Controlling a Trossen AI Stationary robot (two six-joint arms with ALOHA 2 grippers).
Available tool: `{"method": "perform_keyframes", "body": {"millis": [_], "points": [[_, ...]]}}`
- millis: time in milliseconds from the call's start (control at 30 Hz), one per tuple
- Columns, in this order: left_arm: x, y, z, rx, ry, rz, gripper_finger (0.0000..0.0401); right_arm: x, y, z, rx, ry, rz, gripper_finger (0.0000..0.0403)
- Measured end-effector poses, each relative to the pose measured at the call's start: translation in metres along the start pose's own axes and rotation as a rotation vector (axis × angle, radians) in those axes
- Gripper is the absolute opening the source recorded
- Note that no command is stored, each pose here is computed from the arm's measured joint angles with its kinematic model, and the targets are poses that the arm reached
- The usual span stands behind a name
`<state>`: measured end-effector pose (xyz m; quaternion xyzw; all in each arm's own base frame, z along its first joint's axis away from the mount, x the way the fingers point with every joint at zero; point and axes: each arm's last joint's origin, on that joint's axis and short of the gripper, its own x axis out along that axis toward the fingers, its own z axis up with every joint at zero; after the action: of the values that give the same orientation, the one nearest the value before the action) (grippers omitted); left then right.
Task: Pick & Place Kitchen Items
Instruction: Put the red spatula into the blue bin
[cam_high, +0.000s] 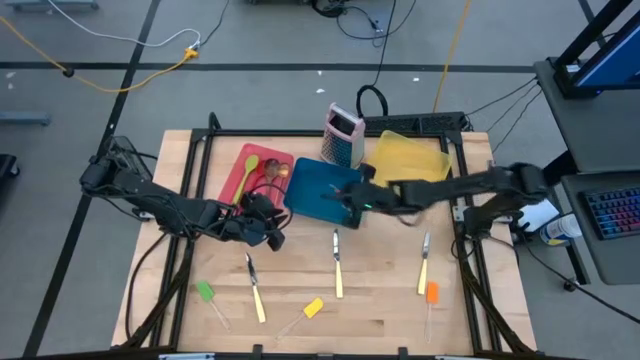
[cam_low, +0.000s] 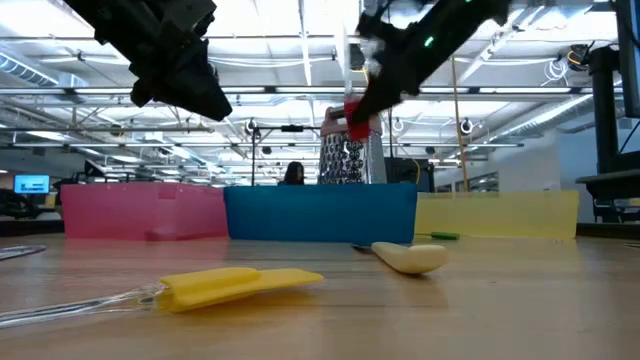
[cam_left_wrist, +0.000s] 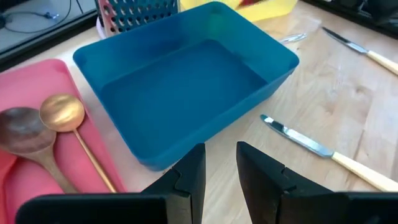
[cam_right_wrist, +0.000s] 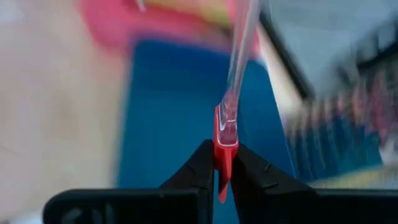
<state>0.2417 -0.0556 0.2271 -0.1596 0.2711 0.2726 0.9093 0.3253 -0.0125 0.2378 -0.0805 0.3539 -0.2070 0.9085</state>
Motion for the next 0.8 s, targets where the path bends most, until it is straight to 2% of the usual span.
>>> {"method": "perform_keyframes", "body": {"millis": [167, 300, 400, 567, 800], "points": [[0.0, 0.0, 0.0, 0.028, 0.001, 0.0, 0.0093, 0.05, -0.018, -0.004, 0.016, 0.292, -0.035, 0.0023], [0.0, 0.0, 0.0, 0.05, 0.001, -0.001, 0.0093, 0.086, -0.03, -0.023, 0.062, 0.44, 0.008, 0.0023], [0.0, 0.0, 0.0, 0.065, 0.0, -0.001, 0.0093, 0.103, -0.035, -0.04, 0.051, 0.536, -0.006, 0.0023], [0.0, 0.0, 0.0, 0.084, 0.0, -0.002, 0.0093, 0.117, -0.042, -0.052, 0.058, 0.588, -0.018, 0.0029], [0.0, 0.0, 0.0, 0.084, 0.0, -0.002, 0.0093, 0.127, -0.047, -0.052, 0.043, 0.545, -0.025, 0.0075]]}}
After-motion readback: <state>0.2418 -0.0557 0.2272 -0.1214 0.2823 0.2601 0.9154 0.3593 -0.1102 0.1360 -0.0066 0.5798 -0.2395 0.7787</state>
